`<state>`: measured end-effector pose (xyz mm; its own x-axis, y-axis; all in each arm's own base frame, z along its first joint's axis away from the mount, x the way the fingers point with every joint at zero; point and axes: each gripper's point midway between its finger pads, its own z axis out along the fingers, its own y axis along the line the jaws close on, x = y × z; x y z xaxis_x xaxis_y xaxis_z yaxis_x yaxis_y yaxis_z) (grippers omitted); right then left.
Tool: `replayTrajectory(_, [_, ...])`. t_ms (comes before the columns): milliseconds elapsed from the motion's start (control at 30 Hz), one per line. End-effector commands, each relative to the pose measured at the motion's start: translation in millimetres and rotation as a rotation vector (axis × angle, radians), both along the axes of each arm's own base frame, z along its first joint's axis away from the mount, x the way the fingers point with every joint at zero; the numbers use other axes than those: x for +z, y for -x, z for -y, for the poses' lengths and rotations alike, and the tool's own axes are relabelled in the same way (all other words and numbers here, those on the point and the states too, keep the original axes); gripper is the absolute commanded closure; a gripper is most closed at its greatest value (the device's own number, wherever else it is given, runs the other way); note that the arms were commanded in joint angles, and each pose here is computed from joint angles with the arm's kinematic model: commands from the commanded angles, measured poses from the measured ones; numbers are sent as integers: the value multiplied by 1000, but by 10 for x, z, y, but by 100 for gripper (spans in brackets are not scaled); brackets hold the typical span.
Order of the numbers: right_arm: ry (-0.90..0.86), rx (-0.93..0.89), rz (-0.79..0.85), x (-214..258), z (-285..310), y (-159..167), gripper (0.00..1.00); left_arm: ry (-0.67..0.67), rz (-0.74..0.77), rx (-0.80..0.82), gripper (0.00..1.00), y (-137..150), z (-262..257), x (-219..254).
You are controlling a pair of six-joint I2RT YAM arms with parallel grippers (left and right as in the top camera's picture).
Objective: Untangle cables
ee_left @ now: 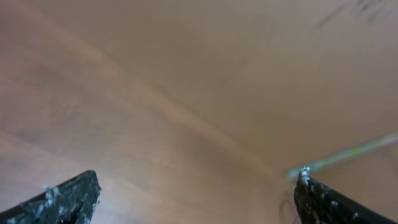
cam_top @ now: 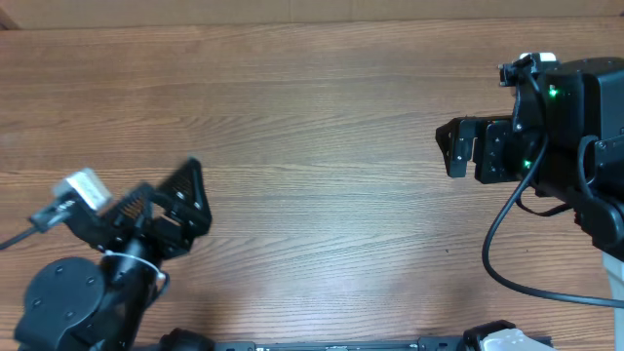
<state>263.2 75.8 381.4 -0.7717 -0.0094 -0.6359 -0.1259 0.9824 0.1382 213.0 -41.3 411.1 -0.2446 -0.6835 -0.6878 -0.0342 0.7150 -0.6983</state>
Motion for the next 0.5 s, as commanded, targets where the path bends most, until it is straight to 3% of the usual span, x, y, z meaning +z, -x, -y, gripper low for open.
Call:
replayTrajectory(0, [8,-8,9,14,19,-11,0,17,86,137,0,-20,-254,119])
replayTrajectory(233, [8,-8,9,14,19,-11,0,76,326,369,0,137,-739,248])
replayTrajectory(467, [8,-8,9,14,19,-11,0,135,499,530,1,315,-1023,62])
